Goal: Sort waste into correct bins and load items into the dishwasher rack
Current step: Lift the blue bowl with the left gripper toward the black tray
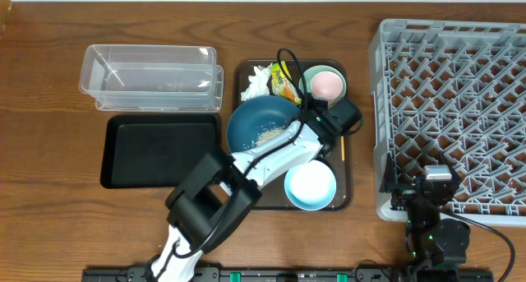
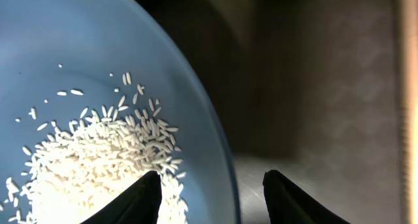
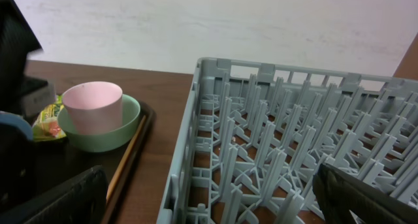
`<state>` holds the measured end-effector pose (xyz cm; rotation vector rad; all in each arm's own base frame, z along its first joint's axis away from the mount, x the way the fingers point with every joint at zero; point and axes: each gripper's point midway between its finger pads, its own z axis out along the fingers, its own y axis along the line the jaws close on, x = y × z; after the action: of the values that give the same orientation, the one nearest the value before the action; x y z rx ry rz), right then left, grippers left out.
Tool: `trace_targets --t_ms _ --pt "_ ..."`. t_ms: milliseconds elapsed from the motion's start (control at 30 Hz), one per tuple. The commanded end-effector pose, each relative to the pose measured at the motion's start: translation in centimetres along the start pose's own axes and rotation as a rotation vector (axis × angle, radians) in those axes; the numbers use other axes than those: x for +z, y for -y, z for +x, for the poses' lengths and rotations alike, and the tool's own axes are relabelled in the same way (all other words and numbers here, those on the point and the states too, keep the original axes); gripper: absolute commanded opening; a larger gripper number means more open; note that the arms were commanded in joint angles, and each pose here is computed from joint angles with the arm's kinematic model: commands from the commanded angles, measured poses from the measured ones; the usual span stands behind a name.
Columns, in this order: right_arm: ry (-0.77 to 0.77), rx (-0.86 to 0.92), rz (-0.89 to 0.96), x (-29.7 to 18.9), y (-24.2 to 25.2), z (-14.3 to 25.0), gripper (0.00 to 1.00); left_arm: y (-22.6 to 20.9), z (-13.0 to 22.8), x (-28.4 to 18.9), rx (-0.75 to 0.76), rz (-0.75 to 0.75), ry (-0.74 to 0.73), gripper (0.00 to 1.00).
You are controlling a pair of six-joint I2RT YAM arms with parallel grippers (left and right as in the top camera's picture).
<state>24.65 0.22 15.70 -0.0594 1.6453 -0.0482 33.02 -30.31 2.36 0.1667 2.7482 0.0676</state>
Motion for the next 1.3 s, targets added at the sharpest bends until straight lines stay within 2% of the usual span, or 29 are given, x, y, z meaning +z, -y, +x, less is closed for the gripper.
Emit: trace_targets --t_ms 0,300,700,833,1000,1267 --pt "0.001 -0.01 -0.013 0.0 -0.3 0.0 0.99 -0.6 -0.9 0.4 -0.027 -0.039 0.03 0.51" --pt "0.001 -0.01 -0.013 0.0 -0.3 0.0 0.99 -0.5 -1.0 0.3 -0.034 -0.036 0.033 0.44" --pt "0.001 -0.01 -0.013 0.0 -0.3 0.0 0.99 -0.3 -1.5 -0.8 -0.039 -0.02 0.051 0.14" --pt "0.001 -0.01 -0.013 0.0 -0.3 0.0 0.99 -0.3 -2.5 -2.7 -0.054 0.009 0.084 0.13" --pt "0.001 -0.01 -0.013 0.0 -0.3 0.0 0.99 -0.4 -3.5 -5.0 -0.071 0.041 0.122 0.06" --pt "0.001 -0.01 -0.013 0.0 -0.3 0.0 0.99 -1.4 -3.7 -7.7 -0.076 0.051 0.133 0.06"
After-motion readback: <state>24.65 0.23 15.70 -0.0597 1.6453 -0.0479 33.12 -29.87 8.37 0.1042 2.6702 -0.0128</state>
